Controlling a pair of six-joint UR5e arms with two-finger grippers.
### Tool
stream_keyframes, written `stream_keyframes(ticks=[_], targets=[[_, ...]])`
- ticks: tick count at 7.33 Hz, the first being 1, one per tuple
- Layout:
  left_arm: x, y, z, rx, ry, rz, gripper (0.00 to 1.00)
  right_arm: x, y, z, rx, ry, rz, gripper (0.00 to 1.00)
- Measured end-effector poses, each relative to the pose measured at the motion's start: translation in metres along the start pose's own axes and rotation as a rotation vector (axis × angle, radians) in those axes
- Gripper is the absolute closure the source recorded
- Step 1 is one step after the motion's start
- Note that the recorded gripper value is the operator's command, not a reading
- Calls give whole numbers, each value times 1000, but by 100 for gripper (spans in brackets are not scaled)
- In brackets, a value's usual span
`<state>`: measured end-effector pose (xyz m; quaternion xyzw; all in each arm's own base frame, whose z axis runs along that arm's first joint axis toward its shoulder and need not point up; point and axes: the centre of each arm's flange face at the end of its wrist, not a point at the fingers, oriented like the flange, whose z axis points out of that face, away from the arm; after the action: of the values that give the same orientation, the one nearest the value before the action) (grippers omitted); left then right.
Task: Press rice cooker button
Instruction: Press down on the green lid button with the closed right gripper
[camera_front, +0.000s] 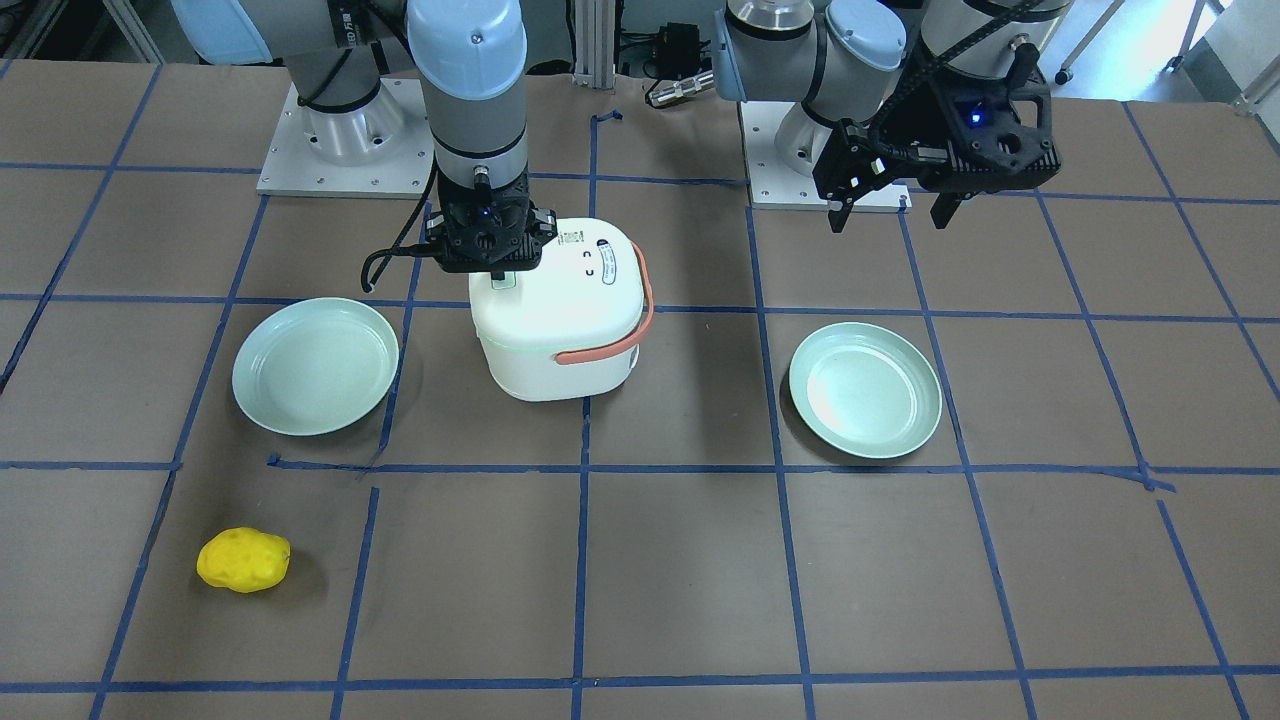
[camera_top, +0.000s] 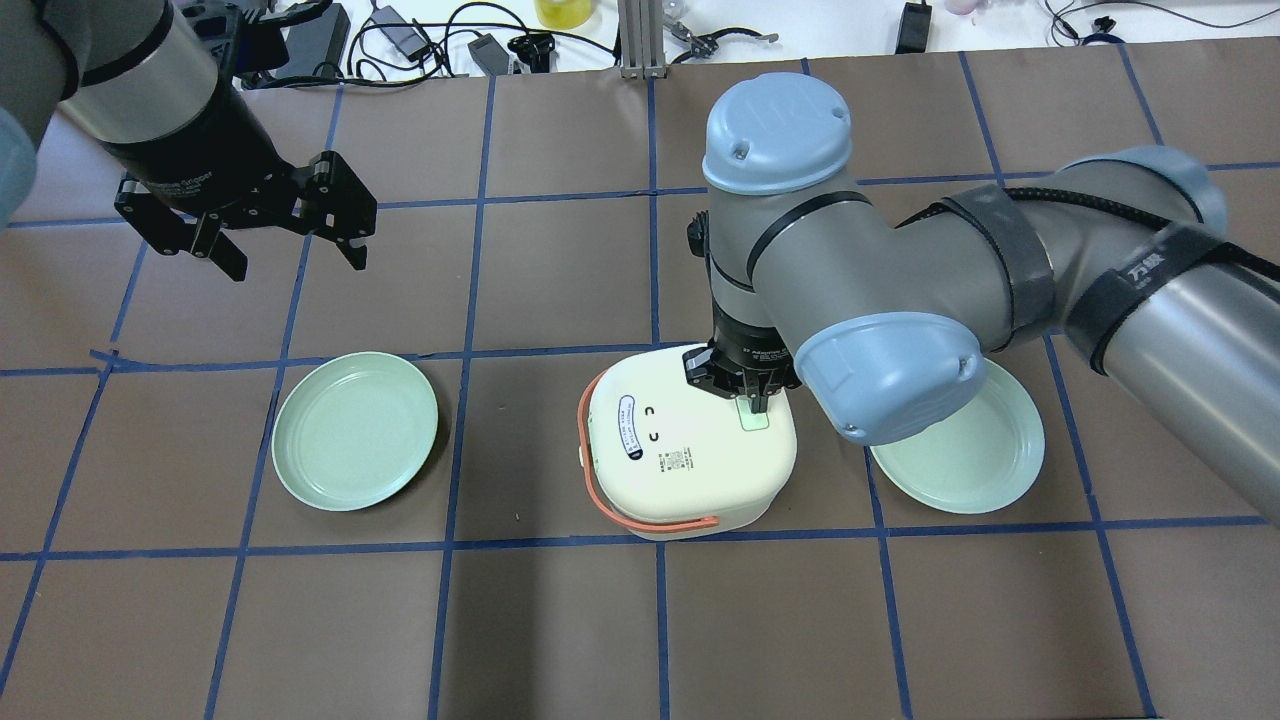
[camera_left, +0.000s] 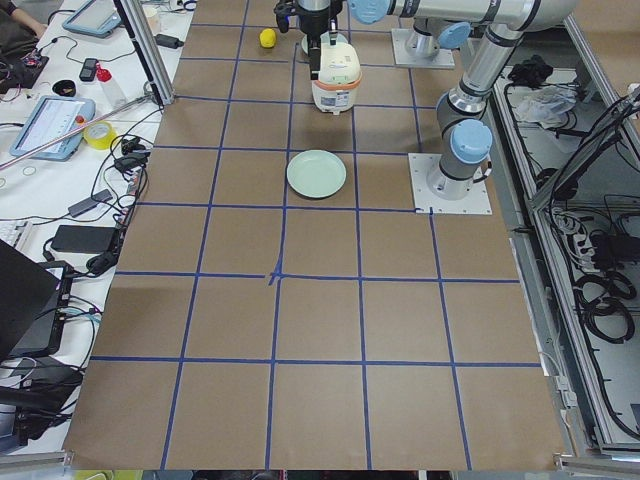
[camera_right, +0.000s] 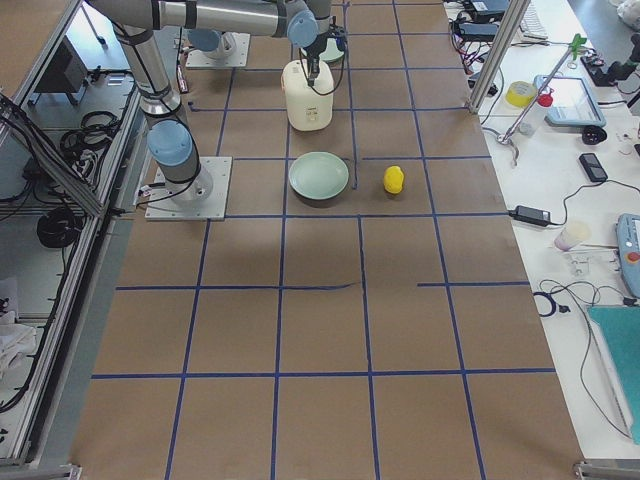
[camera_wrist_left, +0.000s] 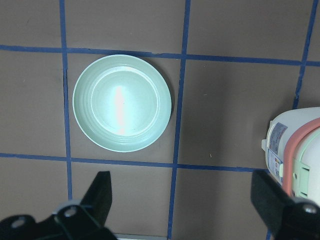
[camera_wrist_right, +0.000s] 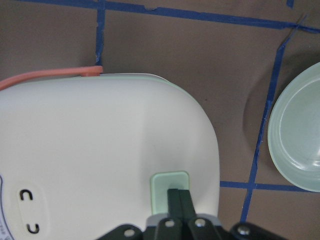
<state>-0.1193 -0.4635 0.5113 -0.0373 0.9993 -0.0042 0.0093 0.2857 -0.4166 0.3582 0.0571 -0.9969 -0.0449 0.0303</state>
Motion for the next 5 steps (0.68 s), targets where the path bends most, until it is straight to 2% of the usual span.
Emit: stream_keyframes(ticks=[1,2,3,5], targets=[[0,0,0,0,0,0,0,0,-1,1,-2,2,-2,100],[0,0,0,0,0,0,0,0,-1,1,-2,3,-1,35],[0,0,0,0,0,0,0,0,-2,0,2,3,0,0],[0,0,0,0,0,0,0,4,-6,-20,25,0,10,0]])
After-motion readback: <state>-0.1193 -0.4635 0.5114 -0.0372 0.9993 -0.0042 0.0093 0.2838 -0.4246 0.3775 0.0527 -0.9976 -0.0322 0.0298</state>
